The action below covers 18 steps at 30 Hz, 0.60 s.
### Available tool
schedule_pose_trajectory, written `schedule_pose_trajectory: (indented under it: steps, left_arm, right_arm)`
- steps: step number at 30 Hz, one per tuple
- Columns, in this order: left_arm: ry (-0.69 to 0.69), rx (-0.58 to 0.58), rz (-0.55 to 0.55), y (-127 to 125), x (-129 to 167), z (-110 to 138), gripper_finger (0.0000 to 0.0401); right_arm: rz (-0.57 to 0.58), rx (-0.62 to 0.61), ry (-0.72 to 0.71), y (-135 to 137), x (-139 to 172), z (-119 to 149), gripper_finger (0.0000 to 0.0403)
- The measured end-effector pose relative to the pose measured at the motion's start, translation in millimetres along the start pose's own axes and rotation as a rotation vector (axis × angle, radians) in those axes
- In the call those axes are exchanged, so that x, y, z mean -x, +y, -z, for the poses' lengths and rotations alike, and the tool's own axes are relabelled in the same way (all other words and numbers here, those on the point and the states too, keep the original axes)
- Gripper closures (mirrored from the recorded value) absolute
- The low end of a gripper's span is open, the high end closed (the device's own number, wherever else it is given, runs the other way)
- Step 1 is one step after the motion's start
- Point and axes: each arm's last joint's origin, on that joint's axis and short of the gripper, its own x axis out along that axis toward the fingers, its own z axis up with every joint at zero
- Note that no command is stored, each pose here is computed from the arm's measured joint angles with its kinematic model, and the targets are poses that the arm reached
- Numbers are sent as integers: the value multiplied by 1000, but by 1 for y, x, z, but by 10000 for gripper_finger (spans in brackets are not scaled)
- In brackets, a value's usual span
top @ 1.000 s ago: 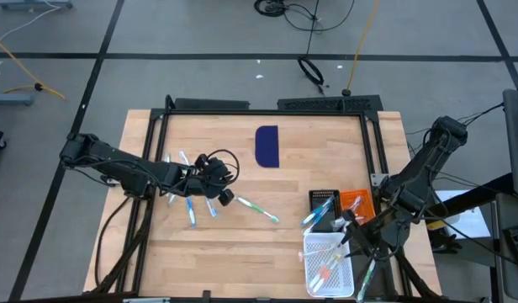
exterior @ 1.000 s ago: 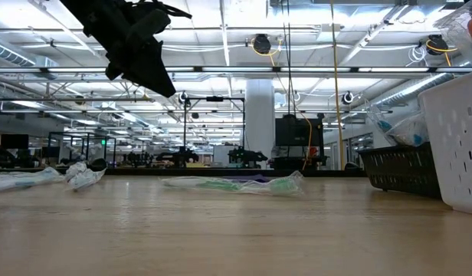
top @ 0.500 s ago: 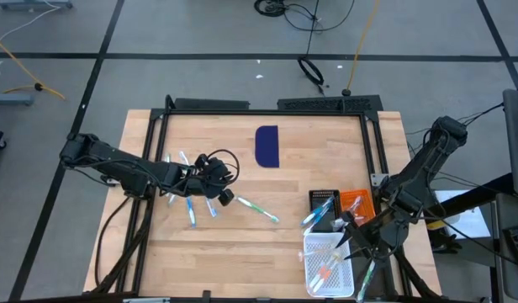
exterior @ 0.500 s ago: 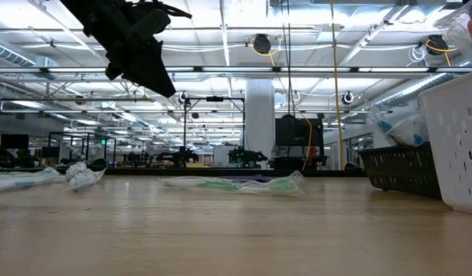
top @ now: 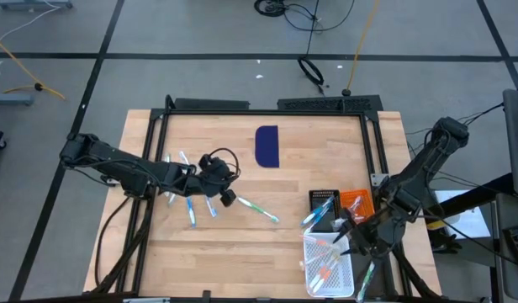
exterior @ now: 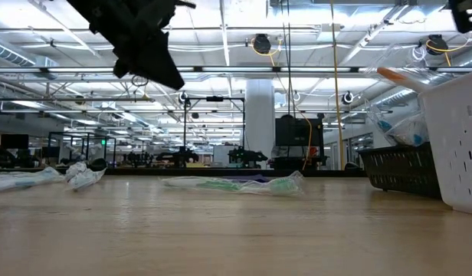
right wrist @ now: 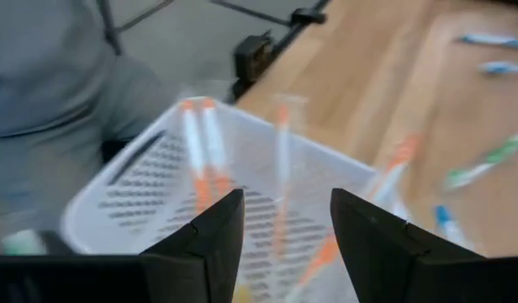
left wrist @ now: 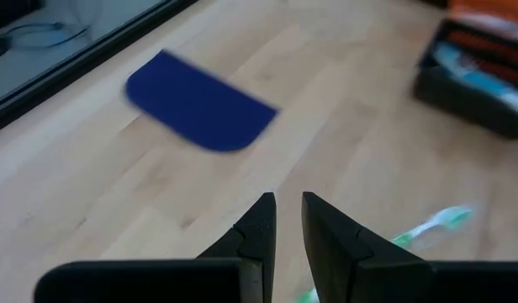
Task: Pick & Place Toothbrushes
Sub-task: Put the green toothbrush into the black bin
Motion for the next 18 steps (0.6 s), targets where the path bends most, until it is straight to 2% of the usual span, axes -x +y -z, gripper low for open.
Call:
schedule_pose_trajectory:
  steps: [6, 12, 18]
  left_arm:
    - [-23, -121, 169, -12, -5, -5, 339]
    - [25, -228, 237, -25, -34, 8, 339]
    - [54, -335, 273, -35, -62, 24, 339]
  right_arm:
    - [145, 43, -22, -13, -2, -3, 234]
    - [339, 51, -78, -31, -3, -10, 238]
    - [406, 39, -106, -45, -2, -15, 239]
